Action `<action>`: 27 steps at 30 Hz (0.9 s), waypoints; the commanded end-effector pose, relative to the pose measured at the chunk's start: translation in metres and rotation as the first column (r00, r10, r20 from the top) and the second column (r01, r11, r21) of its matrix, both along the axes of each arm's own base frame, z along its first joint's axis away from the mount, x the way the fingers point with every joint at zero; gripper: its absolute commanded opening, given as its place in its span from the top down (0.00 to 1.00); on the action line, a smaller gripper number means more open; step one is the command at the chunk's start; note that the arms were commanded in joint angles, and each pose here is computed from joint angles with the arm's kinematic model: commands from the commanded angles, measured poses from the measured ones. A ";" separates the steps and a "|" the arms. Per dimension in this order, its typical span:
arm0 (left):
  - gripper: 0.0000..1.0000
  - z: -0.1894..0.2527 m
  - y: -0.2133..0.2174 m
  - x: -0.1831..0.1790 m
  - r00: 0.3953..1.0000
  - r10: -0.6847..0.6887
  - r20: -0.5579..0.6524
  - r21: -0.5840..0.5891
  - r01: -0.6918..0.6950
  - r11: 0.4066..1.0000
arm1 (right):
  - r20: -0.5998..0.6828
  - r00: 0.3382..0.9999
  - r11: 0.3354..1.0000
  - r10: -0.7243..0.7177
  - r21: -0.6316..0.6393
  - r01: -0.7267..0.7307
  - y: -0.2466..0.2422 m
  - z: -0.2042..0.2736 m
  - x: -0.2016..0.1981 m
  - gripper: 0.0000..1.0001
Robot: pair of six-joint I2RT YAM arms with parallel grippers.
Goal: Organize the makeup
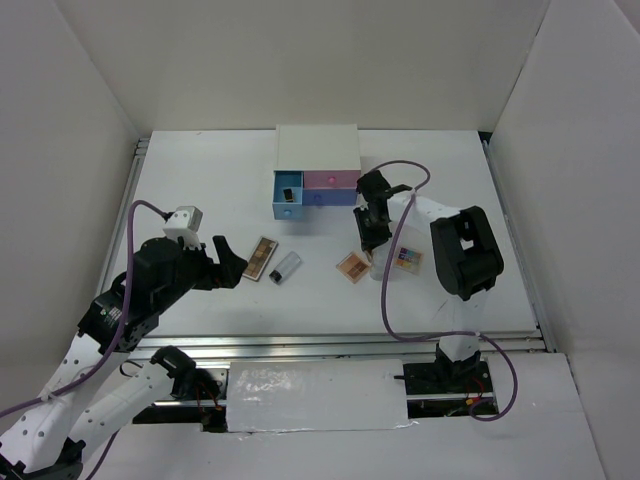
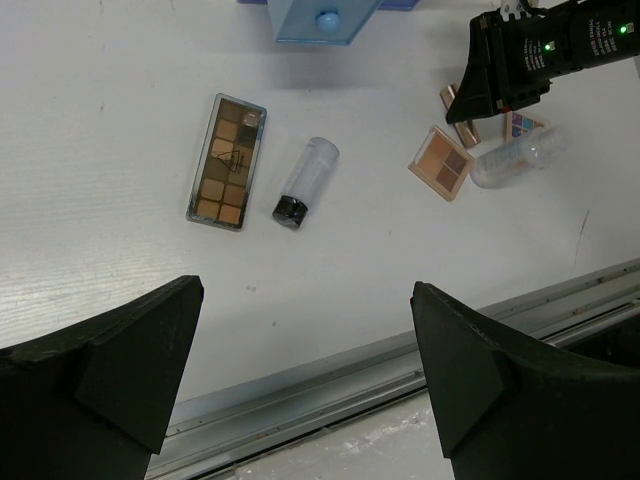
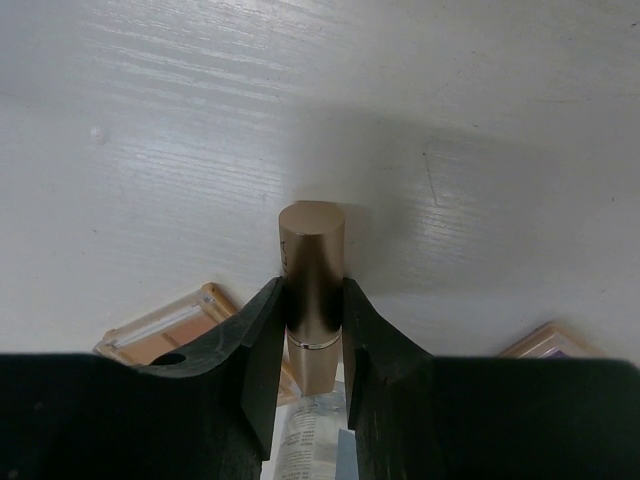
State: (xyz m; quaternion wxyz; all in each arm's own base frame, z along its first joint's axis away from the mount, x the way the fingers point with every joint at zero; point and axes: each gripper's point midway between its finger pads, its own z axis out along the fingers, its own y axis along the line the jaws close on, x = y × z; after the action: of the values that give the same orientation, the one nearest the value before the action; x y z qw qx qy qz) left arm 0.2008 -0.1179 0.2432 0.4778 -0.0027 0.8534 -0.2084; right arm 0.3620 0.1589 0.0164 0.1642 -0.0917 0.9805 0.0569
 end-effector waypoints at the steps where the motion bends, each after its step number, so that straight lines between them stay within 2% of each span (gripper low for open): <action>1: 0.01 0.010 -0.003 0.004 0.998 -0.022 0.051 -0.007 0.023 1.000 | 0.055 0.998 1.000 -0.019 -0.012 0.020 0.003 0.008 0.014 0.73; 5: 0.01 0.010 -0.003 0.004 0.998 -0.021 0.054 -0.008 0.021 1.000 | 0.166 0.983 0.995 -0.082 -0.037 0.089 -0.008 0.041 0.029 0.80; 7: 0.01 0.010 -0.003 0.004 0.998 -0.021 0.054 -0.008 0.021 1.000 | 0.218 0.970 0.993 -0.109 -0.029 0.118 -0.011 0.058 0.037 0.80; 13: 0.01 0.010 -0.002 0.005 0.999 -0.012 0.050 -0.007 0.012 1.000 | 0.455 0.865 0.976 -0.213 0.130 0.172 -0.005 0.161 0.061 0.79; 17: 0.01 0.007 -0.003 0.006 0.999 -0.011 0.041 -0.005 0.011 1.000 | 0.560 0.790 0.949 -0.250 0.304 0.085 0.021 0.233 0.060 0.78; 20: 0.01 0.006 0.000 0.007 0.999 0.004 0.039 0.001 -0.004 1.000 | 0.569 0.788 0.840 -0.233 0.526 -0.131 0.074 0.270 0.045 0.78; 21: 0.01 0.007 0.000 0.007 0.999 0.007 0.039 0.001 -0.007 1.000 | 0.532 0.817 0.762 -0.220 0.617 -0.197 0.097 0.279 0.033 0.78; 22: 0.01 0.006 0.000 0.007 0.999 0.009 0.036 0.002 -0.009 1.000 | 0.518 0.815 0.693 -0.259 0.688 -0.217 0.109 0.288 0.035 0.77; 25: 0.01 0.005 0.001 0.008 0.999 0.012 0.031 0.005 -0.013 1.000 | 0.492 0.821 0.632 -0.291 0.743 -0.221 0.135 0.291 0.044 0.77; 27: 0.01 0.005 0.000 0.007 0.999 0.010 0.033 0.002 -0.010 1.000 | 0.466 0.829 0.618 -0.309 0.761 -0.198 0.150 0.290 0.050 0.77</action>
State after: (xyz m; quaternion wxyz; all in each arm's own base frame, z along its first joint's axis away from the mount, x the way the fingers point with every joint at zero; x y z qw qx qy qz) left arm 0.2022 -0.1169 0.2421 0.4775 -0.0049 0.8546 -0.2040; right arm 0.4055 0.2721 0.2936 0.4785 -0.0063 0.7948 0.3732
